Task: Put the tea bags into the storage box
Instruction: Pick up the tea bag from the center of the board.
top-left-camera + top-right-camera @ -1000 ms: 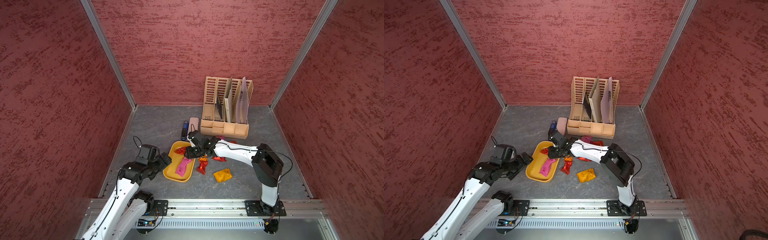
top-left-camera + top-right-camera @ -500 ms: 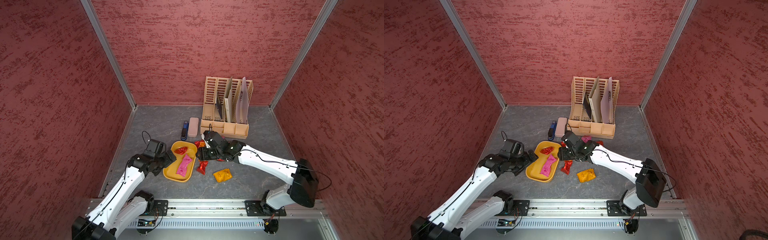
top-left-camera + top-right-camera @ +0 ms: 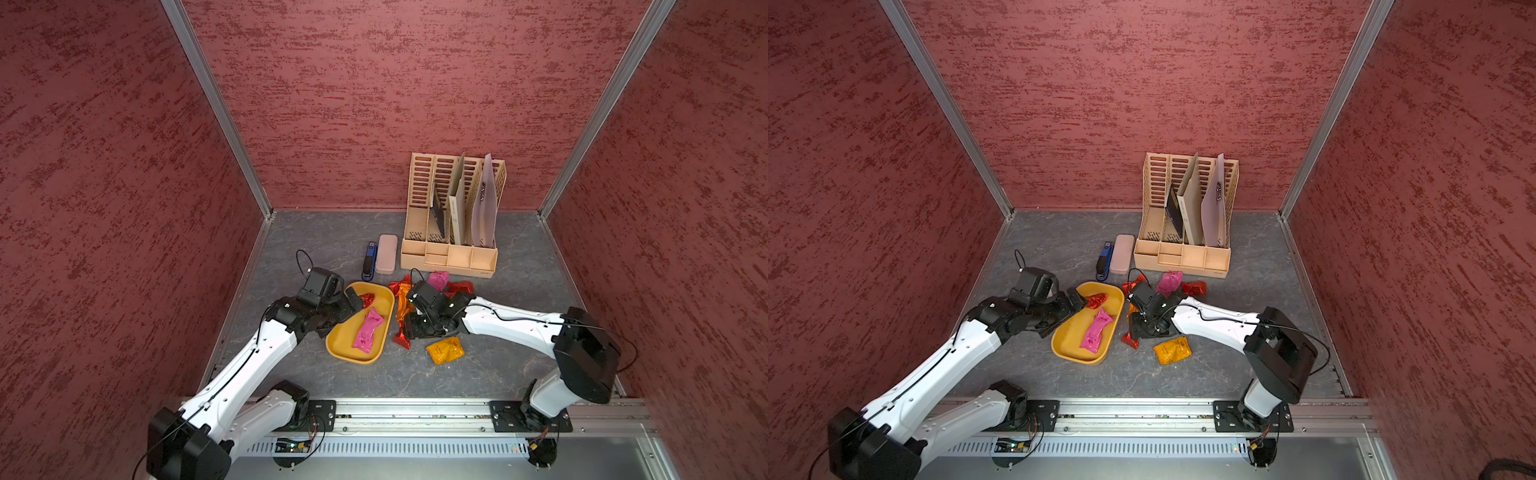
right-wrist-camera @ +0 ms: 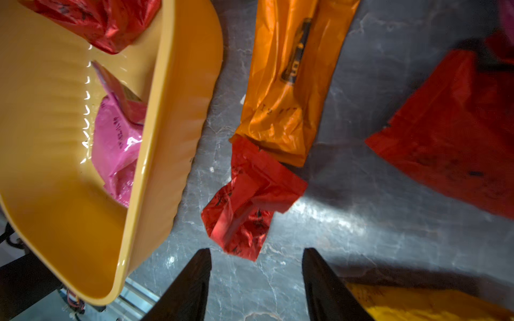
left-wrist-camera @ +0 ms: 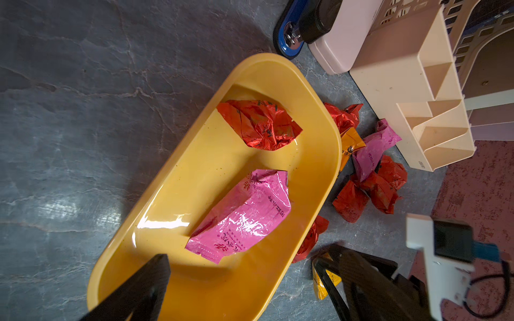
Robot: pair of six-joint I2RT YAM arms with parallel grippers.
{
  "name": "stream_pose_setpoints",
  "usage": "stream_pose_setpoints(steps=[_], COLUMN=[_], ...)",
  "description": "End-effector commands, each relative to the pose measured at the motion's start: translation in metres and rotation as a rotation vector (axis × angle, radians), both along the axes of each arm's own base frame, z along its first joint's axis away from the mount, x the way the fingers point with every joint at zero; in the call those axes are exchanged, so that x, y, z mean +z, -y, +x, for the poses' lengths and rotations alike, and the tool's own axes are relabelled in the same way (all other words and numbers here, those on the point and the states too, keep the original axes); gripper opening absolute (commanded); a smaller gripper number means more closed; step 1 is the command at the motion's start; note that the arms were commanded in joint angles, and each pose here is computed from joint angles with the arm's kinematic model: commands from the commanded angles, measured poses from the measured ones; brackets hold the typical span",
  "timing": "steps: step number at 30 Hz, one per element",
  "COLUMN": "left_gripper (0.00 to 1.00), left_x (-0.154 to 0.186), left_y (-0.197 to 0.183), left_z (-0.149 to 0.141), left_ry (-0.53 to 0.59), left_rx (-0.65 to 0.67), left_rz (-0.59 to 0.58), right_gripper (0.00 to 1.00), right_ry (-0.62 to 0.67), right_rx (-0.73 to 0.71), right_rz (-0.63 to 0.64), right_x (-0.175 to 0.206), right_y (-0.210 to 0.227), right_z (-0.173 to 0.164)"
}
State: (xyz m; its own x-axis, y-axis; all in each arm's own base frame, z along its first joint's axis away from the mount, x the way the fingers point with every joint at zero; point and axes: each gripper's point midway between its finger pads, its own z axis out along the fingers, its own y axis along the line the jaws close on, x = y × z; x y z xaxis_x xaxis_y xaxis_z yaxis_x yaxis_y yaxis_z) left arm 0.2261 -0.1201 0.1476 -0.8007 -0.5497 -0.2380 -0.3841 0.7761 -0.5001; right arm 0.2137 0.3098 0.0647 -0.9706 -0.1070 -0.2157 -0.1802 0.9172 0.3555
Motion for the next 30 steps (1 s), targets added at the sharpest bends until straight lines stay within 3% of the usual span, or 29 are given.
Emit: stream_pose_setpoints(steps=[1, 10, 16, 24, 30], left_gripper=[1.0, 1.0, 1.0, 1.0, 1.0], left_x=[-0.003, -0.013, -0.012, -0.011, -0.011], left_y=[-0.015, -0.034, -0.037, -0.035, -0.029], left_z=[-0.016, -0.043, -0.046, -0.041, -0.031], left_ry=[-0.006, -0.013, -0.011, -0.003, 0.016], left_rx=[0.046, 0.129, 0.14, 0.13, 0.107], left_rz=[0.031, 0.018, 0.023, 0.023, 0.026], right_gripper=[0.59, 0.54, 0.35, 0.11, 0.04], right_ry=[0.035, 0.022, -0.006, 0.042, 0.089], right_rx=[-0.016, 0.009, 0.006, -0.01, -0.008], right_rz=[-0.004, -0.069, -0.077, -0.093, -0.077], right_x=[0.004, -0.011, -0.023, -0.005, 0.023], right_y=[-0.011, -0.016, -0.014, -0.001, 0.011], right_z=[0.015, 0.023, 0.018, 0.019, 0.015])
